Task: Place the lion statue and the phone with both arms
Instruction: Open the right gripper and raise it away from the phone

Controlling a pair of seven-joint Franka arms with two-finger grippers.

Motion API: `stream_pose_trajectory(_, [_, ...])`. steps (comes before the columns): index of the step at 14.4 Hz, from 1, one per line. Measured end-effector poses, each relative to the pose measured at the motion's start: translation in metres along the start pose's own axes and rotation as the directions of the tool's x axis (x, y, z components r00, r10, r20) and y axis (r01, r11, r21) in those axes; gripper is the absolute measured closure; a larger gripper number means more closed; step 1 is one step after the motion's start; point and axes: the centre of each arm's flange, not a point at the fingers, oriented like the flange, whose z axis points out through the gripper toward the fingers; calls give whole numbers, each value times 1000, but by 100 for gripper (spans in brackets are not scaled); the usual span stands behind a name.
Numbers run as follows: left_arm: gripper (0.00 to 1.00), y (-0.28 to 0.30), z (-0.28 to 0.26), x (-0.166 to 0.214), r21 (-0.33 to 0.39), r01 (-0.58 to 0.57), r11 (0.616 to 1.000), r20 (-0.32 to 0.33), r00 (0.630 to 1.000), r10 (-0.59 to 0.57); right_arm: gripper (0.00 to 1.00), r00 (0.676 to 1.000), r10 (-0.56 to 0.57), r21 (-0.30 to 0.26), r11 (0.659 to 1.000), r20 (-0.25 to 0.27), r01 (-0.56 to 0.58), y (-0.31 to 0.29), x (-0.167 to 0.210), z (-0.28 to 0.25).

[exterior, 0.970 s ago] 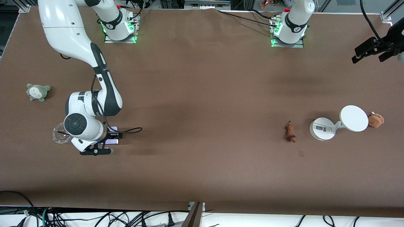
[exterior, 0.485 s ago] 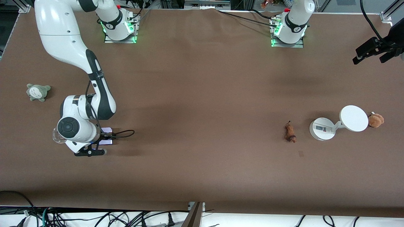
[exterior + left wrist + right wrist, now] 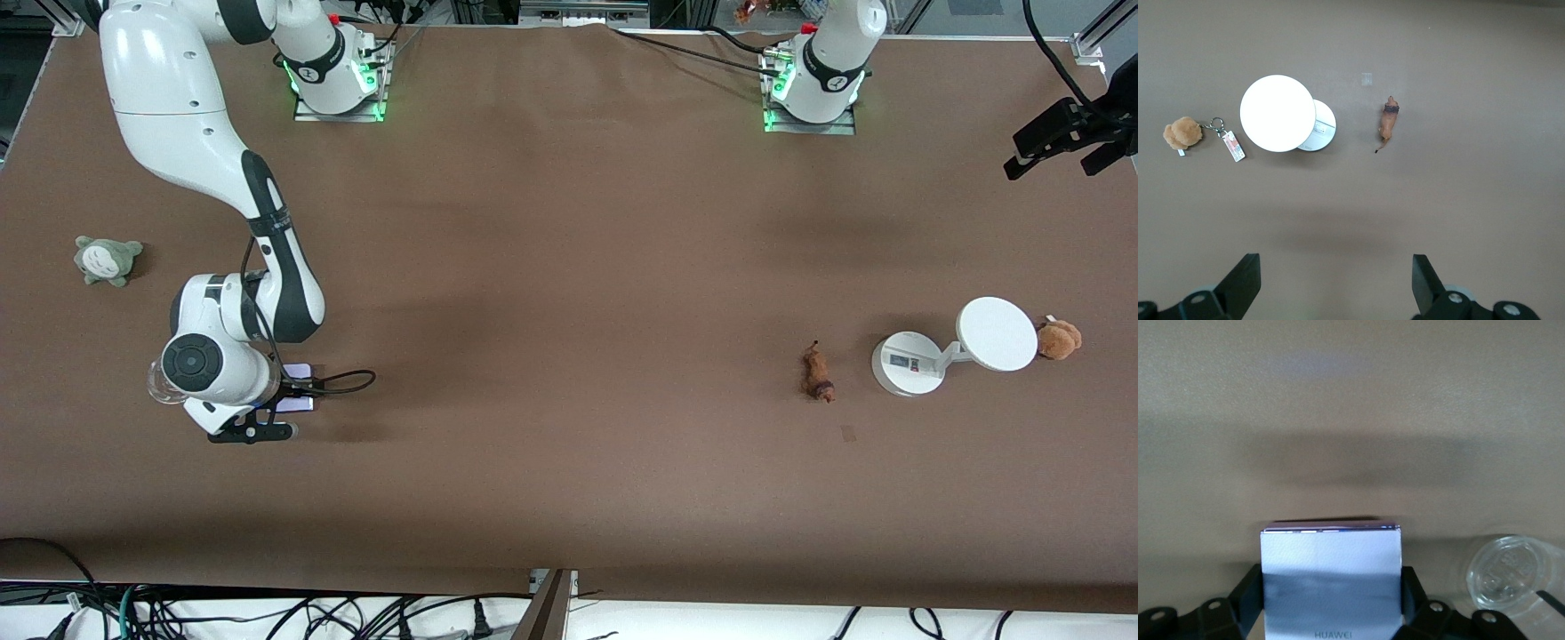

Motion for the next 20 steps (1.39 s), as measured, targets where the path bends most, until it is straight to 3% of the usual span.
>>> stream_pose_trajectory(11, [0, -1, 17, 8, 30, -64, 998, 45, 997, 62, 15, 1000, -11, 1, 1000, -19, 11, 14, 2, 3])
stream_pose_trajectory(12, [0, -2, 19, 9, 29, -70, 997, 47, 997, 68, 8, 1000, -11, 1, 1000, -25, 11, 15, 2, 2])
stream_pose_trajectory(13, [0, -2, 22, 11, 29, -75, 997, 48, 996, 74, 1, 999, -11, 1, 1000, -36, 11, 15, 4, -1])
stream_pose_trajectory(18, [0, -2, 31, 20, 27, -117, 993, 48, 992, 115, 0, 986, -3, 10, 1000, -164, 5, 20, 25, -76])
stream_pose_trajectory(20, [0, -2, 28, 21, 27, -121, 992, 39, 992, 120, 0, 983, -3, 21, 1000, -182, 7, 20, 22, -119])
